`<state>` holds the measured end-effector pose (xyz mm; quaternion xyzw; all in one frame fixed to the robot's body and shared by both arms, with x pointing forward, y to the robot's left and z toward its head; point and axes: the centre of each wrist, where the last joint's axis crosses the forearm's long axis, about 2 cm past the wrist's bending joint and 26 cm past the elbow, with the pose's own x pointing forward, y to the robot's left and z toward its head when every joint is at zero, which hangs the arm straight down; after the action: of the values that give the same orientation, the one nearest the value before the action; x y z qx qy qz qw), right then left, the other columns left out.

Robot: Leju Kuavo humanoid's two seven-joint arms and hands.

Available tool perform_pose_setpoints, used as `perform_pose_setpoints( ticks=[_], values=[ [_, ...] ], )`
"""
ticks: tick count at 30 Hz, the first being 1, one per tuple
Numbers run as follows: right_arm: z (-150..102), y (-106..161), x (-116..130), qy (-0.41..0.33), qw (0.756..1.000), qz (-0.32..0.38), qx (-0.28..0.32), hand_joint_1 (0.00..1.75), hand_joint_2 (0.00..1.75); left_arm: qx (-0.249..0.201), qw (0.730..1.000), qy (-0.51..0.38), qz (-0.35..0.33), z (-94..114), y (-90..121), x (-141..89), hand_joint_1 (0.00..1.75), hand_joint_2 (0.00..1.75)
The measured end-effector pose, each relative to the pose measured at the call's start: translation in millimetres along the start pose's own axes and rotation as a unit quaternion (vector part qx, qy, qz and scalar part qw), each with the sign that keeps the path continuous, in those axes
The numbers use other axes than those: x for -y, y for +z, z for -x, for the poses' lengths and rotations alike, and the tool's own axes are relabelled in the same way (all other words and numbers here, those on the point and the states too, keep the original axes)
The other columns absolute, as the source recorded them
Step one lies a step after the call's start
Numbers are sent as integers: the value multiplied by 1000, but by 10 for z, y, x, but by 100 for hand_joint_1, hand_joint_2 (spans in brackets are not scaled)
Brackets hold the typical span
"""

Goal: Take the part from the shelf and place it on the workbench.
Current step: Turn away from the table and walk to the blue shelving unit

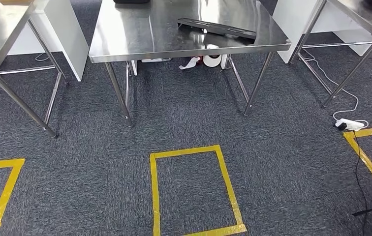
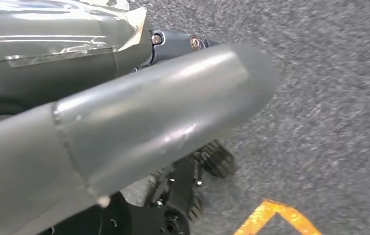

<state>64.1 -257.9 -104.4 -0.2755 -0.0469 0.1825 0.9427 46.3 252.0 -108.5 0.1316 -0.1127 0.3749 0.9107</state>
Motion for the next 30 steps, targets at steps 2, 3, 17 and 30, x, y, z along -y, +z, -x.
perform_pose_setpoints(
  ticks=[2,3,17,30],
  values=[
    [8,-10,12,-3,1000,1,0,0,0,-1,1000,-2,3,4,2,2,0,0],
    [11,-14,19,-6,1000,1,0,0,0,-1,1000,-2,5,6,3,4,0,0],
    [83,-30,20,-44,999,-7,-19,0,0,0,1000,-17,10,16,-6,-29,0,0],
    [65,-30,26,-68,997,-10,-25,0,0,1,1000,-23,9,23,-16,-68,0,0]
  ],
)
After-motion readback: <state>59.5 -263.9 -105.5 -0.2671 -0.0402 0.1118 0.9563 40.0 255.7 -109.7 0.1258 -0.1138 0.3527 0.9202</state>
